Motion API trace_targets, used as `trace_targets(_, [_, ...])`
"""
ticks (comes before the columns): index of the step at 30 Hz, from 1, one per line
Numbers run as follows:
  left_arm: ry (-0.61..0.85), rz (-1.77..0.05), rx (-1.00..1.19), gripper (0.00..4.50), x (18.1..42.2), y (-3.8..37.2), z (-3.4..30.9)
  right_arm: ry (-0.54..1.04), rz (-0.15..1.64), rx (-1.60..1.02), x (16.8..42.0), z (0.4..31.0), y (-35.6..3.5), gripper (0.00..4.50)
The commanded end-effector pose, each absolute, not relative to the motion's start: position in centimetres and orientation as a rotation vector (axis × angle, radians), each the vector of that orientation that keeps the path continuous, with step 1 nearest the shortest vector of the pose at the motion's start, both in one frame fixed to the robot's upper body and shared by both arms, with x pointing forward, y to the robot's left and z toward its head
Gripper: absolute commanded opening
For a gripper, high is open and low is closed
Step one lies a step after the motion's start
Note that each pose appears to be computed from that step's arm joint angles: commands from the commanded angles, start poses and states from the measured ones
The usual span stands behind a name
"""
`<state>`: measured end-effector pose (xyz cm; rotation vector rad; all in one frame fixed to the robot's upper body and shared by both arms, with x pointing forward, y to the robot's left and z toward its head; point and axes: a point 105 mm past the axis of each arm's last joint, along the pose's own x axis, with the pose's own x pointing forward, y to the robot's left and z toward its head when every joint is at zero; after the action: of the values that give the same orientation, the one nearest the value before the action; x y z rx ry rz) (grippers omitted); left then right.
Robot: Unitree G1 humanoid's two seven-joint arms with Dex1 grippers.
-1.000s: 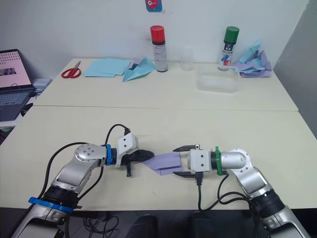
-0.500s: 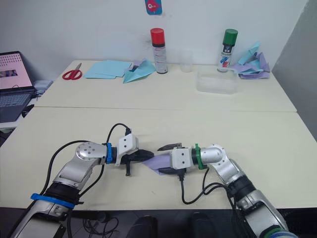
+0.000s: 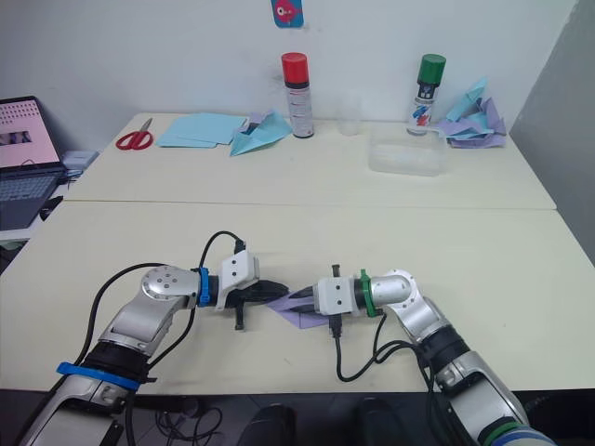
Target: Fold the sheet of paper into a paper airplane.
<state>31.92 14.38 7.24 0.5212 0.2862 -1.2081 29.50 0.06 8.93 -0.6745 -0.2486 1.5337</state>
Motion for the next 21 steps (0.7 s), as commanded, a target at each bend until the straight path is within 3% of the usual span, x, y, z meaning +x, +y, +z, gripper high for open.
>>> trace_targets(1, [0.399,-1.189,0.555,0.0,31.6,15.7,5.1,-0.293,1.487,-0.622,30.5,11.2,0.4,0.05])
trace_targets(4, [0.41,-1.201,0.562,0.0,31.4,15.9,4.9,-0.237,1.417,-0.573,31.7,11.3,0.7,0.05])
trace_targets(11, [0.439,-1.206,0.589,0.0,31.2,16.6,4.6,-0.009,1.336,-0.641,33.5,8.4,-0.2,0.05])
trace_targets(17, [0.437,-1.162,0.582,0.0,31.5,17.8,5.3,0.027,1.331,-0.688,33.7,7.5,-0.1,0.05])
trace_targets(21, [0.353,-1.116,0.488,0.0,32.0,18.0,8.3,0.024,1.331,-0.701,33.7,7.2,0.3,0.05])
